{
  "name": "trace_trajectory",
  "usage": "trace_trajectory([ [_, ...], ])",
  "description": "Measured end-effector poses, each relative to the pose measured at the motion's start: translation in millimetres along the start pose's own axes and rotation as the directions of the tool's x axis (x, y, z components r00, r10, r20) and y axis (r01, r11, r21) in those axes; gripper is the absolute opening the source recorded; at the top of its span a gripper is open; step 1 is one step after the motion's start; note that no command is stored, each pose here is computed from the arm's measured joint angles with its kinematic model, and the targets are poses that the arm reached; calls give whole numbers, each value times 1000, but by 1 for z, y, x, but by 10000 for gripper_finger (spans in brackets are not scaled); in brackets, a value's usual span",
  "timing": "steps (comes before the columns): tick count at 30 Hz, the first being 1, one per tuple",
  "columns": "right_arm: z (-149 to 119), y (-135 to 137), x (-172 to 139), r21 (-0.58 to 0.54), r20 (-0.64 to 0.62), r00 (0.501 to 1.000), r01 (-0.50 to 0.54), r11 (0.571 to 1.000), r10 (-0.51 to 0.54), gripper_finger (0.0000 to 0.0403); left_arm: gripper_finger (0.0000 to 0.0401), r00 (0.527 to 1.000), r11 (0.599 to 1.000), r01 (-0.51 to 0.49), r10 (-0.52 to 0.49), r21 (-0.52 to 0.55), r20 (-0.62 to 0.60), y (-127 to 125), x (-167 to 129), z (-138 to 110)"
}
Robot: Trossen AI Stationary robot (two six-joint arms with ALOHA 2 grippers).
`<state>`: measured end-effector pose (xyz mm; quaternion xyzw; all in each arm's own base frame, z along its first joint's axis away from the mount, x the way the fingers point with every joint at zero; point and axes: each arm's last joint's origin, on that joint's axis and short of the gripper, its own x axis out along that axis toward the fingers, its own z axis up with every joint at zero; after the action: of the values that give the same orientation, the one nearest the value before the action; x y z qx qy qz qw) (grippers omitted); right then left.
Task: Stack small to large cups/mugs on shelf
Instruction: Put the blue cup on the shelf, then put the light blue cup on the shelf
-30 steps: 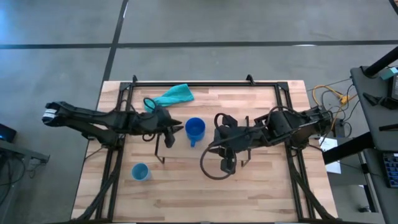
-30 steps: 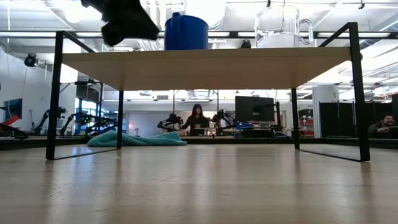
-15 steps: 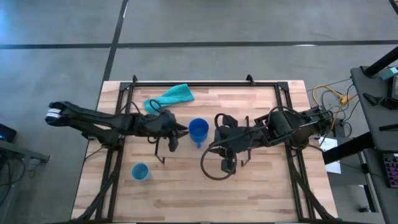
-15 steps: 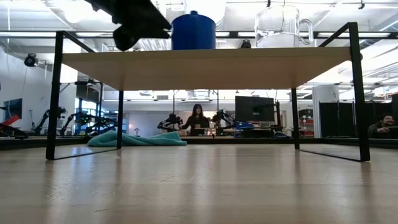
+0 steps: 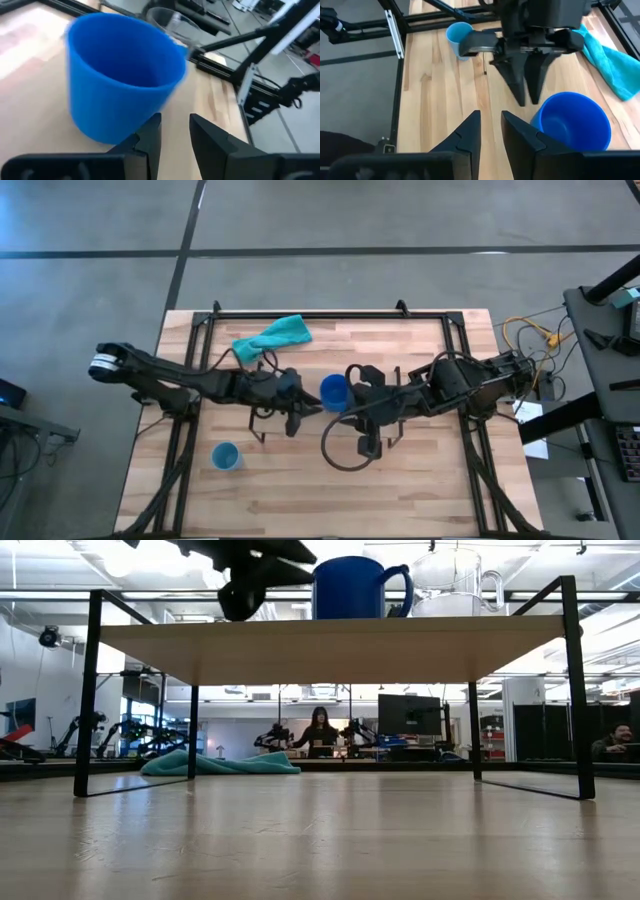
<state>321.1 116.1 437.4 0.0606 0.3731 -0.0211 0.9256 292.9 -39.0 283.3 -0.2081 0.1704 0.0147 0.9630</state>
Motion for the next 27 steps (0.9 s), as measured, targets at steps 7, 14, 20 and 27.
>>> trace_trajectory([
  [7,-2,-1,0,-4,-17,1000,7,1000,-7,77,86,999,1000,30,-30,10,38,-7,-16,9],
  [14,-2,-1,1,-1,-20,1000,7,1000,-7,70,86,999,999,17,-19,37,45,-8,-60,23],
  [20,-4,0,8,0,-45,999,-17,1000,17,73,86,1000,999,-2,2,32,0,-5,-110,29],
  [27,-2,0,21,3,-2,998,-58,998,58,73,86,998,997,49,-51,59,32,-4,-162,33],
])
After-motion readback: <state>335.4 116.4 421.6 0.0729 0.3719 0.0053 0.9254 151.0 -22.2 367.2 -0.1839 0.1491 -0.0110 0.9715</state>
